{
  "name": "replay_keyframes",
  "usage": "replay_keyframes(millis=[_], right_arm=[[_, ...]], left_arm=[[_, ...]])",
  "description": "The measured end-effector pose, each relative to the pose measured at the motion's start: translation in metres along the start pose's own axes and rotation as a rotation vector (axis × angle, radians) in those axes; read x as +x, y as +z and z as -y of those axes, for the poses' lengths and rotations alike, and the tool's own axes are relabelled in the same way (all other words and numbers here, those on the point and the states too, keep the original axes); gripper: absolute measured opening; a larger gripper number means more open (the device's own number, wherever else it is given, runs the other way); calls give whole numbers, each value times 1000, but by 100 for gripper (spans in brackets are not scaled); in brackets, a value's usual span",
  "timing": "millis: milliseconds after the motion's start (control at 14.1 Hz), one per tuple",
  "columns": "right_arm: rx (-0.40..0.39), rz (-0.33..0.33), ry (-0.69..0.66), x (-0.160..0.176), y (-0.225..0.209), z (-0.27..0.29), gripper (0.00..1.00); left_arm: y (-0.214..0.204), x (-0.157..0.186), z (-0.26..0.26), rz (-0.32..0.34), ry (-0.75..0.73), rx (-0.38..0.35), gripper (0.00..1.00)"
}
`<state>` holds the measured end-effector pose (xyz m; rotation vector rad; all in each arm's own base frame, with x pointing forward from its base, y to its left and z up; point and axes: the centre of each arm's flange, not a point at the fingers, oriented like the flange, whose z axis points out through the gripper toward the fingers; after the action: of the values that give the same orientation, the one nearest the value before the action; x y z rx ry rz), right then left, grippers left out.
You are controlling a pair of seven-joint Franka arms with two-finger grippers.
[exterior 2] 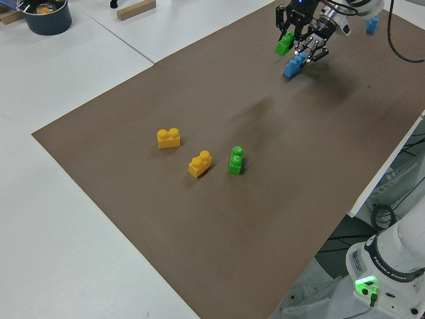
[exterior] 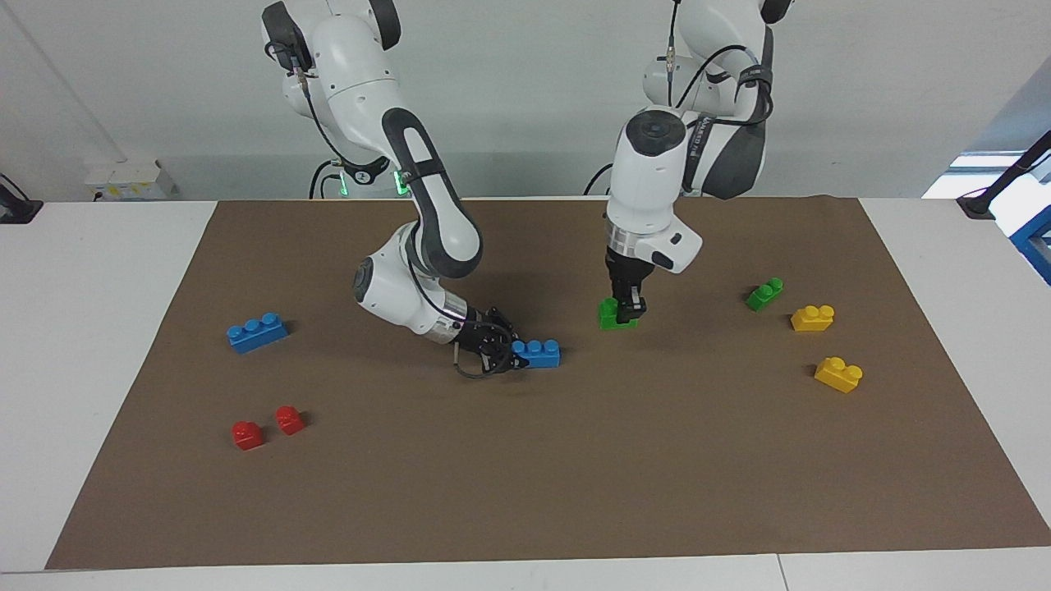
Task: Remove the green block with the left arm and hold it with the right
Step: 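Pull the green brick off with the left gripper while the right gripper holds, then carry the green brick toward the yellow bricks while the right gripper carries blue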
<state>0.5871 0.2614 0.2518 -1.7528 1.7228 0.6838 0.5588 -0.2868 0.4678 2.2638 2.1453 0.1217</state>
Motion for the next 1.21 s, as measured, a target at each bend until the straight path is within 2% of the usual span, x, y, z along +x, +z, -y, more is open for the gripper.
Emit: replay_keyframes(millis=[426,638,922,1064,1206], right_arm=[[2,0,2,1,-1,1,35],[-24,21,-17,6,-25,17,35],[-56,19,-62,46,-143,58,35],[-72,27,-75,83,-201,63,35],[-101,48,-118,123,-240,56,35]], left_arm=[[15,78,-23,-8,153,37,35],[29,131,-31,4,248,68,35],[50,184,-28,22,334,62,35],[62,203,-25,24,348,56,35],[68,223,-25,31,365,46,35]])
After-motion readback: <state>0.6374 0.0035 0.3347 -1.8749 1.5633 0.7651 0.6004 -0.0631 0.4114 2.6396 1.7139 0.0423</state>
